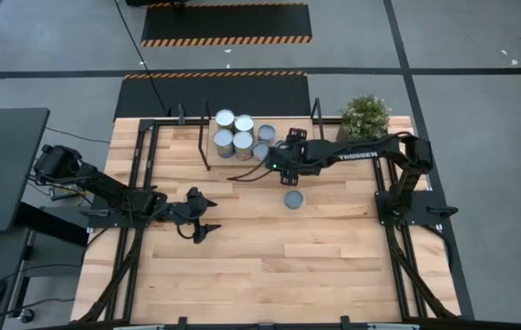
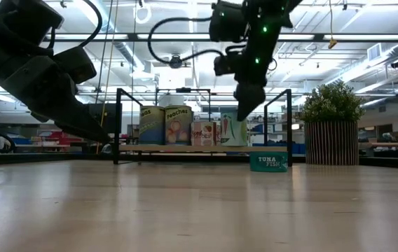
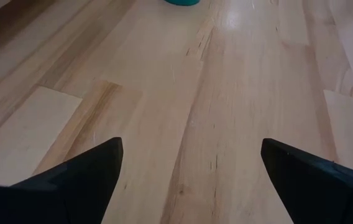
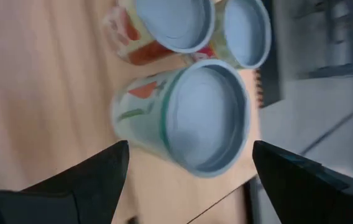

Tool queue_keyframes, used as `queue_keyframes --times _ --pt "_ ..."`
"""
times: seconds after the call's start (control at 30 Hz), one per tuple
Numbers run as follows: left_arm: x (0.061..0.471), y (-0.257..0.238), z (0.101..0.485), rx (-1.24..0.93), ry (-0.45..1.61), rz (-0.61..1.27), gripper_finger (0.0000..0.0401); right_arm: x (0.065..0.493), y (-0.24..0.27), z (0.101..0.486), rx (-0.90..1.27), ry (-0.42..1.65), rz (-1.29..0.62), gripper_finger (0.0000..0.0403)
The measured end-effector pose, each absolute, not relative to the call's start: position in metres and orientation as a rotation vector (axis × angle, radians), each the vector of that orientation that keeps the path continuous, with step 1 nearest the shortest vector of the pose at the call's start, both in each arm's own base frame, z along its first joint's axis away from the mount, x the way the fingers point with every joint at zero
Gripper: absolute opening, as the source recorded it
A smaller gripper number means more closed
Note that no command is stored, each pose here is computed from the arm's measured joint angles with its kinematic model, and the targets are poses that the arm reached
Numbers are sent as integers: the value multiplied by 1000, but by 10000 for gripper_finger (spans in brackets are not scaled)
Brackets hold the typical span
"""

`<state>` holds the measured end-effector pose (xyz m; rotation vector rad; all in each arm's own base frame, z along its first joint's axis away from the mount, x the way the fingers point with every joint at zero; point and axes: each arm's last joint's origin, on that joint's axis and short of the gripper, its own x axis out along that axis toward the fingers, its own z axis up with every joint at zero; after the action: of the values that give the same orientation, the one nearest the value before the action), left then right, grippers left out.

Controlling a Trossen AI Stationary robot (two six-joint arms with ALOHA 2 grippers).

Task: Pick and place cans onto a shelf
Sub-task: Put the canned mixed vegetables onto the shelf, then put the canned tuna on the shelf

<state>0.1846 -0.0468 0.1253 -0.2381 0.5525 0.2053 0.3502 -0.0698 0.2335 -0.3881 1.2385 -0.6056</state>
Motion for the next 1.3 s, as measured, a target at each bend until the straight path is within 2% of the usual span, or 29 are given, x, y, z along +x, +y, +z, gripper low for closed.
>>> queue_keyframes --times 0.13,0.27,0.47,0.7,0.97,1.3 --pt "185 -47 125 -238 552 206 389 349 -70 218 -484 1218 -649 350" --pt "185 -47 125 -238 552 206 389 350 -74 214 -491 1196 -665 350" --pt "185 -47 125 -238 552 205 389 349 -78 214 -487 1201 -671 350" --pt "185 -47 125 -237 552 205 389 354 -55 225 -500 1187 -619 350" --pt "185 -47 125 -238 552 205 389 358 -17 228 -397 1168 -425 350" --pt "185 -47 125 -238 552 206 389 356 1 216 -113 1182 -152 350"
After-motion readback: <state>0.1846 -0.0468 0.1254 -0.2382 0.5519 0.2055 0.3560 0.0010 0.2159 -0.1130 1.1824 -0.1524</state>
